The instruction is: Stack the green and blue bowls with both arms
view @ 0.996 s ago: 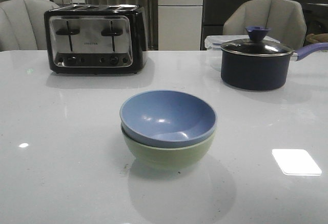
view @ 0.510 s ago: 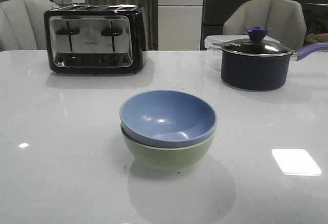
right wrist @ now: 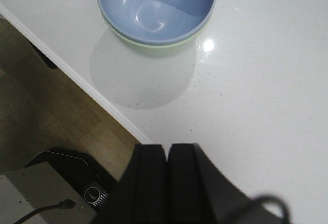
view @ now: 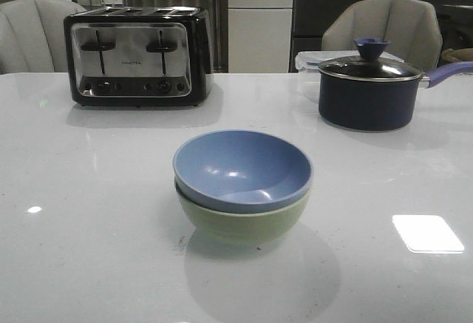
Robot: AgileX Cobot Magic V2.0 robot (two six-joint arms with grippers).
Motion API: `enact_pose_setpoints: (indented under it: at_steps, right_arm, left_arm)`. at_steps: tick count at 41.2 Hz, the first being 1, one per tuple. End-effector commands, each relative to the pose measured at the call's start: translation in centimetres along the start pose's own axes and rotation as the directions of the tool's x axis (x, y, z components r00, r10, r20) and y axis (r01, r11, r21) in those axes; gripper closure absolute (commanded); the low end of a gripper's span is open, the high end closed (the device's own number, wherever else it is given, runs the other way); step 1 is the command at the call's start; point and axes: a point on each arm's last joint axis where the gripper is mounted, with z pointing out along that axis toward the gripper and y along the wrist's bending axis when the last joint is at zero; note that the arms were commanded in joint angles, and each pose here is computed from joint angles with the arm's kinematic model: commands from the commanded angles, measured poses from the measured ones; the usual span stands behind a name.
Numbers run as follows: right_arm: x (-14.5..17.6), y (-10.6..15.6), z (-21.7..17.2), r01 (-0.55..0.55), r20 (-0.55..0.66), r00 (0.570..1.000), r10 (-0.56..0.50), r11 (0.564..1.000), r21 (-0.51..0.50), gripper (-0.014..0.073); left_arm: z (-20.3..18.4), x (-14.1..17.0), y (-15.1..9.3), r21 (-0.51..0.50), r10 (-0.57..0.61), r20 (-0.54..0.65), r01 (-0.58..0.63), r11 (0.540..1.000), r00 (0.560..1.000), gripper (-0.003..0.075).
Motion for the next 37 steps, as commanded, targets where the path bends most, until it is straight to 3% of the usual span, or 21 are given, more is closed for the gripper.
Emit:
enact_pose_setpoints:
  at_steps: [1,12,26,37]
  right_arm:
    - [-1.3,-0.1,-0.6,0.000,0.096,0.995,-0.002,1.000,0.014,0.0538]
    - [-1.3,-0.1,-0.6,0.000,0.096,0.995,-0.002,1.000,0.014,0.0538]
    - [-1.3,-0.1,-0.6,0.000,0.096,0.995,-0.002,1.000,0.014,0.0538]
    - [-1.3,-0.1,-0.6,0.000,0.096,0.995,-0.002,1.000,0.014,0.0538]
  left_arm:
    - [0.0,-0.4,0.1,-0.001,-0.023,0.152,0.024,1.000,0.988,0.0627]
    - [0.3,1.8,0.3,-0.008,-0.022,0.208,0.025,1.000,0.978,0.0627]
    - [0.3,1.9,0.3,-0.009,-0.017,0.198,0.019,1.000,0.980,0.0627]
    - [0.2,1.5,0.5,-0.072,0.053,0.234,-0.037,0.997,0.971,0.0627]
